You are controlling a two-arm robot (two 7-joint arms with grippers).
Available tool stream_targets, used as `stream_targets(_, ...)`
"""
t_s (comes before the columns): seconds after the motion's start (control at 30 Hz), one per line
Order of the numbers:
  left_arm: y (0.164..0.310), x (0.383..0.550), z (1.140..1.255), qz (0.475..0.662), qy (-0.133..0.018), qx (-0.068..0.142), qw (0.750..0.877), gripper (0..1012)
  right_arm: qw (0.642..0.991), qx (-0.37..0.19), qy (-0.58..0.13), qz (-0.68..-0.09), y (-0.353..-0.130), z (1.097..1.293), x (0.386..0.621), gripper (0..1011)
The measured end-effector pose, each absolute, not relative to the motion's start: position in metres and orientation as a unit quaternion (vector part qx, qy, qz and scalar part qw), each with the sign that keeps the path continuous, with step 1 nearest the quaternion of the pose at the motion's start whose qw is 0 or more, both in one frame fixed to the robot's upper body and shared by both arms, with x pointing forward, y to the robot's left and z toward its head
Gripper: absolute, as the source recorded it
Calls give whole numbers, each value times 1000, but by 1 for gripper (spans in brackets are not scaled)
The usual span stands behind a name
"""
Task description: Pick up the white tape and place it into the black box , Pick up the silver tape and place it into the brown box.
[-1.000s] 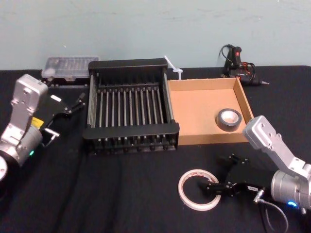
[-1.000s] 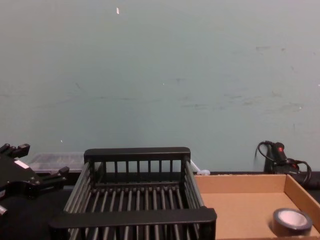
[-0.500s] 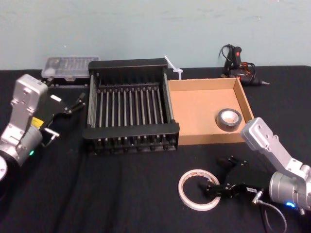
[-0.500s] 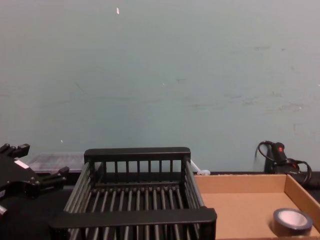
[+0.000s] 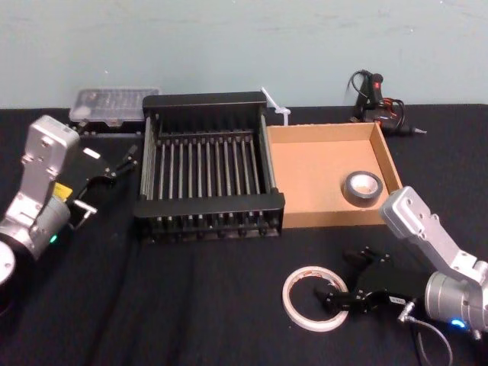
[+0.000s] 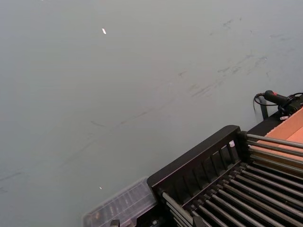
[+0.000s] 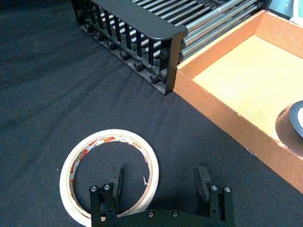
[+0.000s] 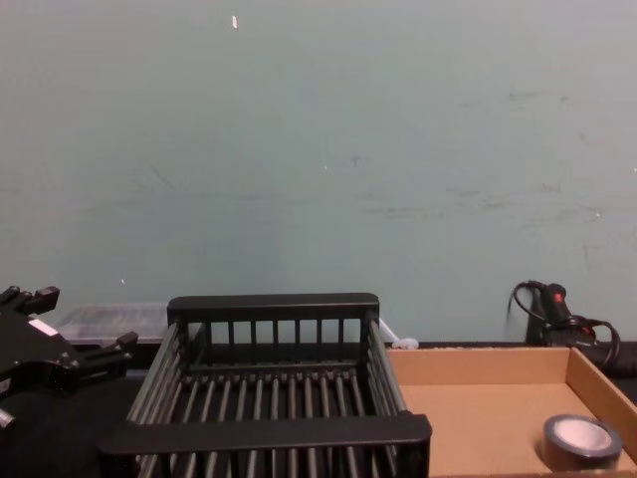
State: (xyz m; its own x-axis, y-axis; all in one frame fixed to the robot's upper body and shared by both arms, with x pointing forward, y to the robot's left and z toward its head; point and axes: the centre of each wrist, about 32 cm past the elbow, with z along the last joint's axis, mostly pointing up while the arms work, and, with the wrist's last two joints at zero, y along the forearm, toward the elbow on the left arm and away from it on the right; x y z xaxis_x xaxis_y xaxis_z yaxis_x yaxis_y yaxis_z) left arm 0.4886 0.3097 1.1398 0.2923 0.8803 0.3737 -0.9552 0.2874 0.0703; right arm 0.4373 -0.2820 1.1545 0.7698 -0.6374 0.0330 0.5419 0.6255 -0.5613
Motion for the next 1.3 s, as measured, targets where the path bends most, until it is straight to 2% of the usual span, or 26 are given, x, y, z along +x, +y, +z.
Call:
stream_targets(1.1, 310, 489, 1140, 580, -132, 141, 791, 1001, 897, -282, 86, -328, -282, 1155, 438, 1003)
stream_targets(1.3, 310, 489, 1140, 580, -132, 141, 791, 1001, 897, -282, 86, -328, -281, 1155, 438, 893)
